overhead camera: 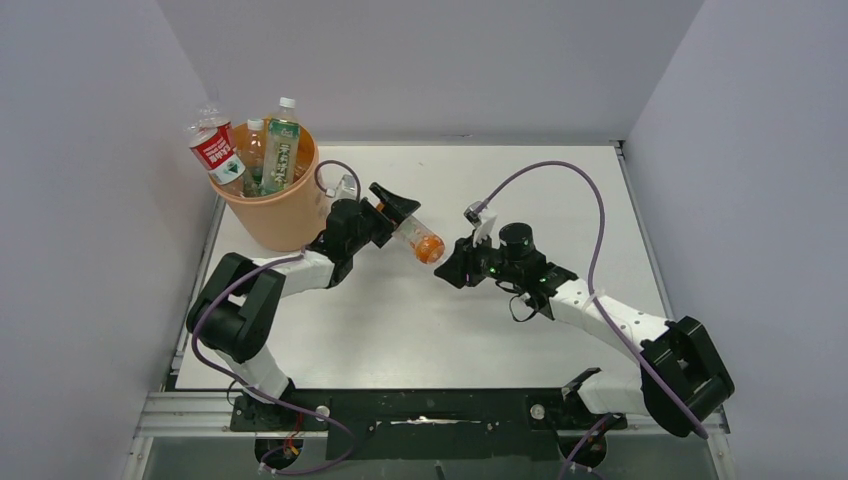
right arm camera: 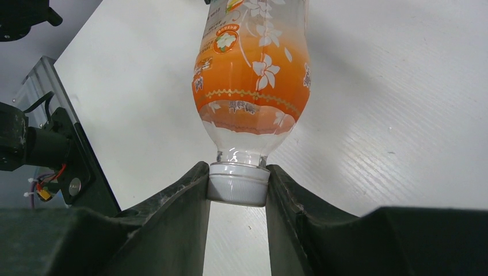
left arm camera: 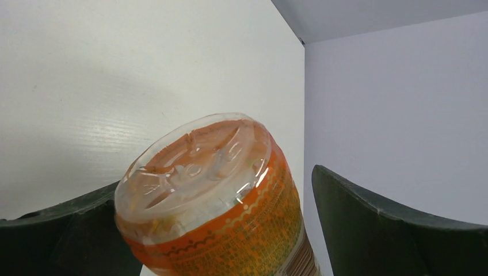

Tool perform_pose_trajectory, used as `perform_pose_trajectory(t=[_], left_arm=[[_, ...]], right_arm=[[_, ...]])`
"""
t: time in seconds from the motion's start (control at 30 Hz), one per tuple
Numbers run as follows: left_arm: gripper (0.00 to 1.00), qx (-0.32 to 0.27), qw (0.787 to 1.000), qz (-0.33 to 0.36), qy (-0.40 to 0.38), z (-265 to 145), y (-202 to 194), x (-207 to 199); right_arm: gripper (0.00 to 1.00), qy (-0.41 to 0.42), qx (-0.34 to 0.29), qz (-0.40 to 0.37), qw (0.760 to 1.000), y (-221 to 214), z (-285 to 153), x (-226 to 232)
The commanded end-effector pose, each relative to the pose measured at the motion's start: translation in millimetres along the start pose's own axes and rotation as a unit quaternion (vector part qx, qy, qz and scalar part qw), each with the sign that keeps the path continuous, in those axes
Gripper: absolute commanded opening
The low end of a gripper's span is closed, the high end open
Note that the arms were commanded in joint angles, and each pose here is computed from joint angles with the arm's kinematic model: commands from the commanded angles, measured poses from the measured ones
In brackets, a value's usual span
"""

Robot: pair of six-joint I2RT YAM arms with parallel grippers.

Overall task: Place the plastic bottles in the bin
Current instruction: Pick up the plastic bottle at the center of the board.

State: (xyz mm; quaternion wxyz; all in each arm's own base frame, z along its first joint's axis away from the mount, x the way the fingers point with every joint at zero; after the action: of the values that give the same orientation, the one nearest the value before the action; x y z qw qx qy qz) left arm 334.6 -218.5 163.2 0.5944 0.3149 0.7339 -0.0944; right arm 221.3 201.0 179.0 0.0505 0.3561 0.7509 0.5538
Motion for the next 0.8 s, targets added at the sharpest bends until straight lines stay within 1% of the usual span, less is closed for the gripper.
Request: perform_pose_trajectory(t=[0.0, 0.07, 0.17, 0.2, 0.27, 0.3, 0.5, 0.57, 0.77], left_arm=[[0.97, -0.020, 0.999, 0.018, -0.041, 1.1, 10.2, -28.7], [0.93, -0.020, 0.999, 0.020, -0.041, 0.3, 10.2, -29.5], [0.82, -0.020, 0.998, 0.021, -0.048, -1.2, 10.8, -33.0], [0.75, -0.020, 0.998, 0.022, -0.050, -1.4, 10.9, -34.2], [0.55, -0.019, 0.998, 0.023, -0.051, -1.9, 11.5, -37.5], [0.49, -0.018, 0.998, 0.024, -0.048, -1.9, 11.6, -38.5], [0.45, -0.017, 0.998, 0.041, -0.037, -1.6, 10.3, -48.9], [0.45, -0.014, 0.998, 0.047, -0.040, -1.2, 10.5, -53.9], [0.44, -0.008, 0.996, 0.077, -0.047, -0.7, 9.8, -73.5]], right_arm=[[0.29, 0.000, -0.025, -0.026, 0.999, 9.8, -5.6, 5.8], [0.29, -0.002, -0.024, -0.027, 0.999, 9.4, -6.4, 5.7], [0.29, -0.007, -0.019, -0.028, 0.999, 8.3, -6.3, 4.5], [0.29, -0.008, -0.018, -0.029, 0.999, 8.0, -6.5, 4.3], [0.29, -0.013, -0.016, -0.029, 0.999, 7.0, -6.9, 3.5], [0.29, -0.015, -0.016, -0.029, 0.999, 6.6, -6.9, 3.3], [0.30, -0.025, -0.011, -0.029, 0.999, 7.8, -1.5, -0.9], [0.33, -0.024, -0.010, -0.028, 0.999, 8.5, -0.4, -1.0], [0.57, -0.027, -0.018, -0.030, 0.999, 14.7, -5.0, 1.3]])
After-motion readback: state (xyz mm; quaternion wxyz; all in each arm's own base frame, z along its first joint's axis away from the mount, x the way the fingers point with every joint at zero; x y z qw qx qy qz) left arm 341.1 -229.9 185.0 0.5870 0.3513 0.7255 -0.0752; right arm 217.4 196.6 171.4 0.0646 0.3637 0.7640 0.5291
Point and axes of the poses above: each gripper's point midway between its finger pads, its own z axis out along the fingers, its own x axis along the line the jaws close on, y = z × x, the point moved 9 cm from there along -z, back along the fingers, and after that the axes turned 7 degrees about -z, right-handed, at the moved point
